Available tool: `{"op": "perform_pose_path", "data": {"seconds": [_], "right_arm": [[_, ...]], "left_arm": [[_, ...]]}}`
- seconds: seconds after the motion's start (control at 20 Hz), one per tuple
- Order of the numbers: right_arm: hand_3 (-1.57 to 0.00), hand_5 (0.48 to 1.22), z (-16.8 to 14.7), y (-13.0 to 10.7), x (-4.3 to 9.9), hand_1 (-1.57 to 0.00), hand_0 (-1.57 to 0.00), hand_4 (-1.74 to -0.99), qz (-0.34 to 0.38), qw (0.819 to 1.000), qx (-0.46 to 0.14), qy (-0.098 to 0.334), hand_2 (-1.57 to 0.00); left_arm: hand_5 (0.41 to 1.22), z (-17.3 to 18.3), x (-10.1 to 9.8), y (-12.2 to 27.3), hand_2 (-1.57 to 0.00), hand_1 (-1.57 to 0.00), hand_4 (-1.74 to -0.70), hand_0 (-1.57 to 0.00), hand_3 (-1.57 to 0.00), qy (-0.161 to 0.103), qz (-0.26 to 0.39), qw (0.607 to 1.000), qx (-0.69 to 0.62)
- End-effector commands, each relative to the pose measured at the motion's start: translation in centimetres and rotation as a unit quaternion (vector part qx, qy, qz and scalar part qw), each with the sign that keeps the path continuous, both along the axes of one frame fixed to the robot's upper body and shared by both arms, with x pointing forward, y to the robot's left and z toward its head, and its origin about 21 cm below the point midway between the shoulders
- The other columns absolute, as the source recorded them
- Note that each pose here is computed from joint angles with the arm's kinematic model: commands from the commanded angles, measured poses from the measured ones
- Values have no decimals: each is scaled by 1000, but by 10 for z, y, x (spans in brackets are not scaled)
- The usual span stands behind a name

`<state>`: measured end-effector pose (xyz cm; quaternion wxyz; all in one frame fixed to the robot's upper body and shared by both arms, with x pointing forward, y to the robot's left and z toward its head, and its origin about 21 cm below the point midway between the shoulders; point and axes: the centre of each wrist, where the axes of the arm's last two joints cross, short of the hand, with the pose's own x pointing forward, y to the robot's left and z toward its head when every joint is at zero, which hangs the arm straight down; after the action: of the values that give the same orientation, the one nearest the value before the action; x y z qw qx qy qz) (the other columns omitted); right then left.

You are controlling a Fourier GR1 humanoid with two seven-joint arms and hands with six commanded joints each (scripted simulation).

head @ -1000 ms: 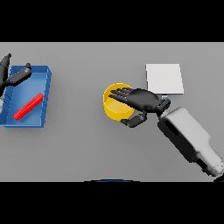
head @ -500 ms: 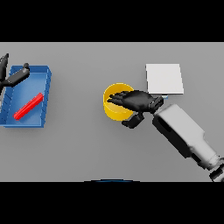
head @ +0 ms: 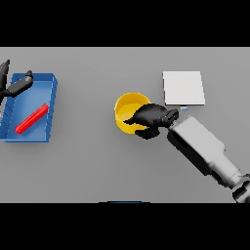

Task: Pick up the red beaker and tilt it to pour out 1 green nut into yellow bowl. Pick up the yellow bowl and place it on the metallic measuring scale.

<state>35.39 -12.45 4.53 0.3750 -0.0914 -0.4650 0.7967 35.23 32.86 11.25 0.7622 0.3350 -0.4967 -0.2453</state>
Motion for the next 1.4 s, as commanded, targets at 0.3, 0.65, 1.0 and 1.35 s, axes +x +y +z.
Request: {"op": "perform_pose_path", "data": {"seconds": [0.3, 0.65, 1.0, 1.35], "right_arm": [[-1155, 1187, 6, -5, 1, -1419, -1428, -1694, 1, 1000, -14, 19, -1355], [-1268, 1214, 41, -13, 3, -1539, -1541, -1731, -6, 1000, 7, -1, -1470], [-1286, 1219, 91, -25, 0, -1564, -1565, -1723, -36, 998, -3, -48, -1550], [-1318, 1220, 114, -35, -2, -1570, -1570, -1720, -49, 995, -5, -83, -1567]], "left_arm": [[726, 4, 1, -2, 1, 1, -802, 1, 1, -4, 3, 1000, -1], [723, 7, -1, 0, 1, 1, -801, 1, 1, -7, -3, 1000, 1], [723, 8, -1, -2, 1, 1, -803, 1, 1, -7, -7, 1000, 3], [735, 10, -2, -2, 1, 1, -809, 1, 1, -10, -4, 1000, 1]]}}
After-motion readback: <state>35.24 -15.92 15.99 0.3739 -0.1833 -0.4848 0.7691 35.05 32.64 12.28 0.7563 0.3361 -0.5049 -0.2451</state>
